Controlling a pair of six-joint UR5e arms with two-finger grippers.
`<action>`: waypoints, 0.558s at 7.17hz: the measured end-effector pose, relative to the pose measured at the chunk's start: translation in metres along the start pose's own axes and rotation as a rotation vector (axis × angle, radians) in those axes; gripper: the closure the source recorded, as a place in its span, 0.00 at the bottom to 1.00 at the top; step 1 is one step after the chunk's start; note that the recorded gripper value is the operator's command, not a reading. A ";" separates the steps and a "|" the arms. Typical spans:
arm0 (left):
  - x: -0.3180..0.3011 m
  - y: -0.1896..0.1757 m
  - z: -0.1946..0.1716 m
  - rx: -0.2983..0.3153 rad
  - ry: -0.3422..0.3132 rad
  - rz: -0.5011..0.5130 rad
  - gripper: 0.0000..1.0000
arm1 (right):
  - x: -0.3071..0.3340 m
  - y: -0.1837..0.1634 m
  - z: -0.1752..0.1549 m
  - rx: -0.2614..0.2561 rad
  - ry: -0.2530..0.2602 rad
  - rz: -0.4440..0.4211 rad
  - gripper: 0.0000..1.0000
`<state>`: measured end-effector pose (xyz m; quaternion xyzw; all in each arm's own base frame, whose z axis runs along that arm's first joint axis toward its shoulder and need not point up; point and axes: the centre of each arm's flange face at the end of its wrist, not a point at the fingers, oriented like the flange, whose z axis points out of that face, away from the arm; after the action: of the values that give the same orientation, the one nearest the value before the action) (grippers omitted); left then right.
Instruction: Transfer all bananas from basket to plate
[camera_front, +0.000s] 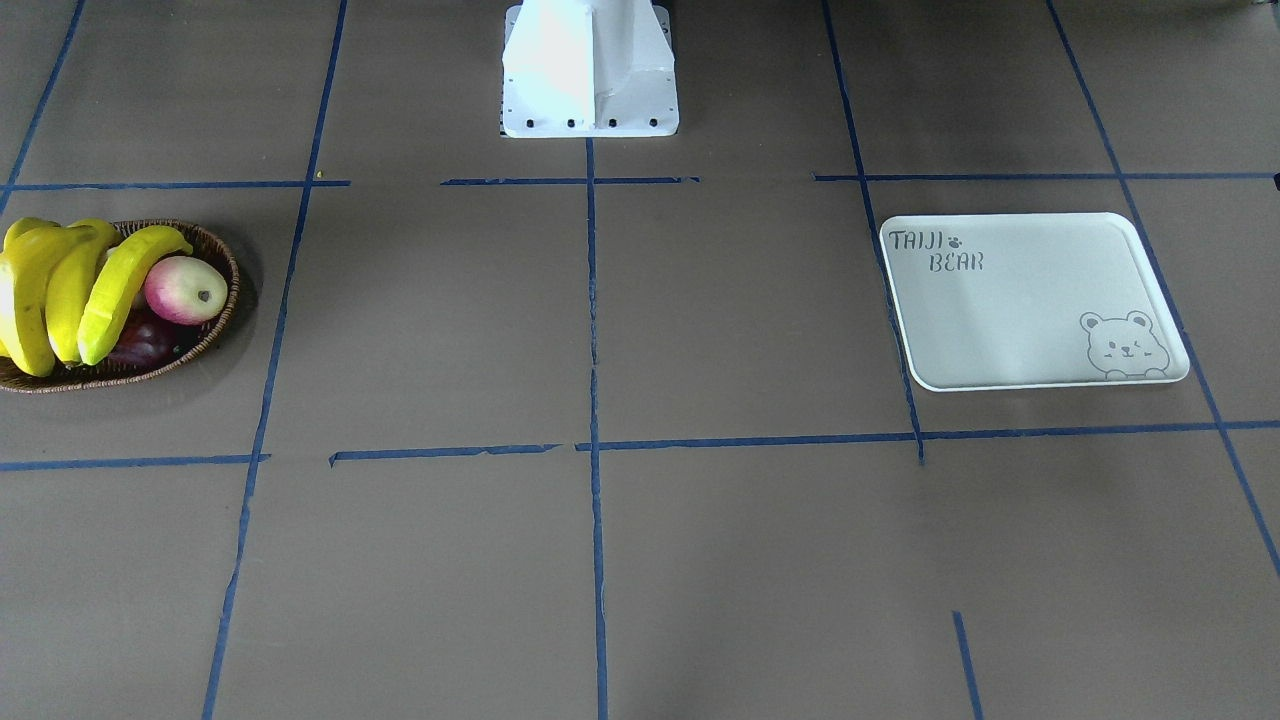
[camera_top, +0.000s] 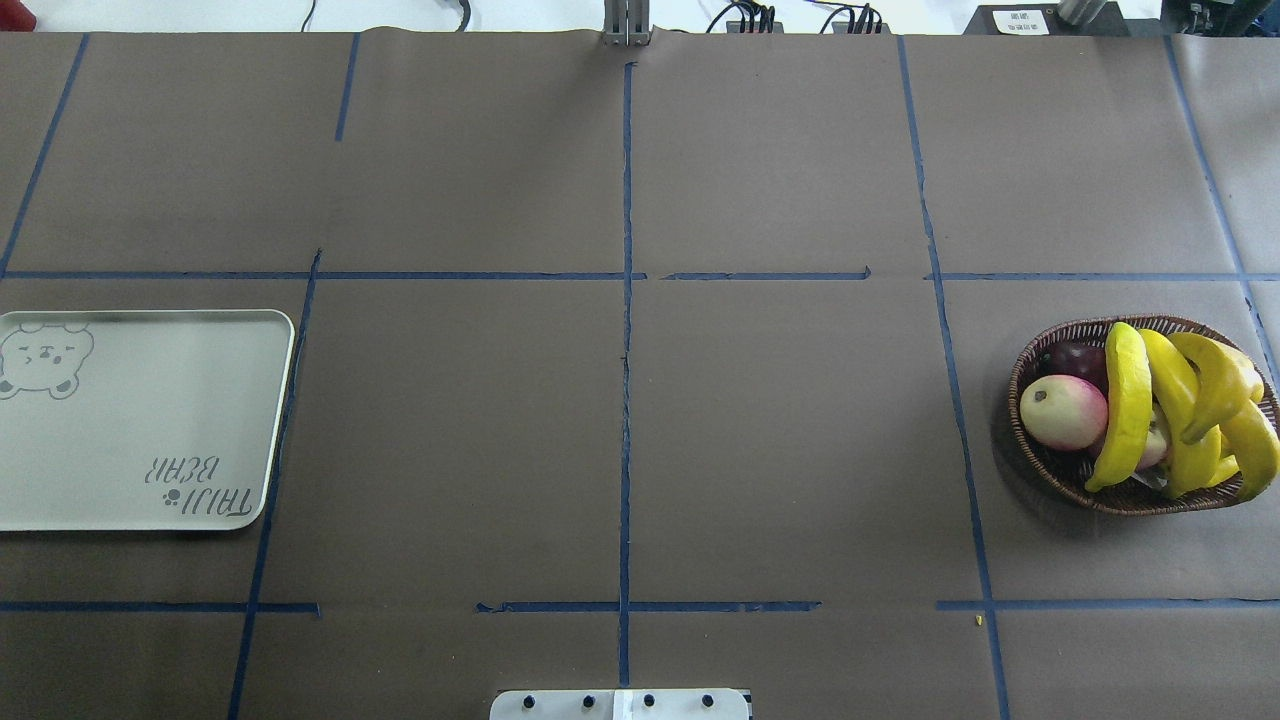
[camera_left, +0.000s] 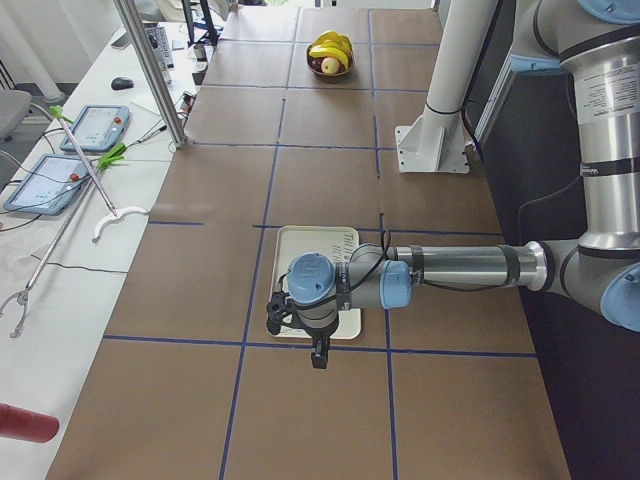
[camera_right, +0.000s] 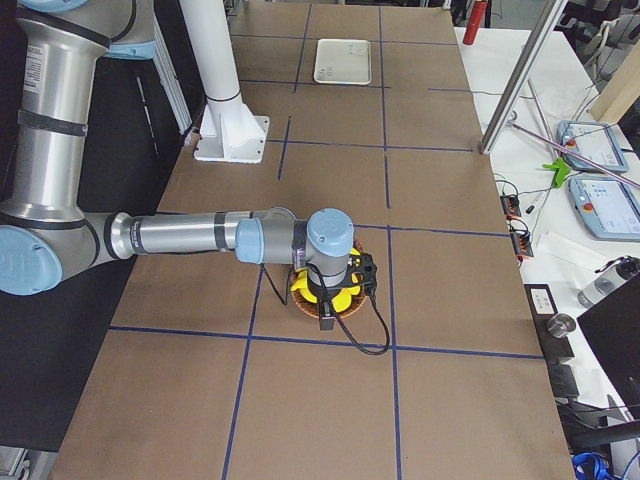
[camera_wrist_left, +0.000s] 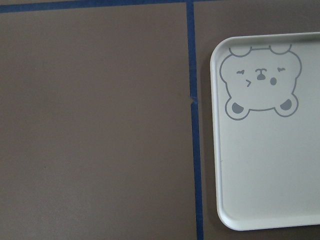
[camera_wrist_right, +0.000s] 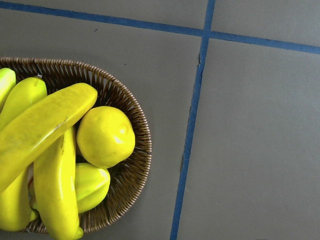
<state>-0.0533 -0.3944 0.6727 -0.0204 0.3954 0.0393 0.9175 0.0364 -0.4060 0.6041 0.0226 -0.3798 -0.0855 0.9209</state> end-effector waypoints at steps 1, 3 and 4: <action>-0.001 0.001 0.001 -0.002 0.000 -0.003 0.00 | -0.017 -0.005 -0.006 0.022 -0.003 -0.039 0.00; -0.002 0.001 0.002 -0.004 0.000 -0.005 0.00 | -0.057 -0.013 -0.022 0.061 -0.010 -0.033 0.01; -0.002 0.001 0.002 -0.004 0.000 -0.005 0.00 | -0.083 -0.016 -0.027 0.072 -0.020 0.011 0.03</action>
<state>-0.0533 -0.3933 0.6752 -0.0233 0.3954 0.0378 0.9174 -0.0043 -0.4081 0.5253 0.0529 -0.3920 -0.0671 0.9160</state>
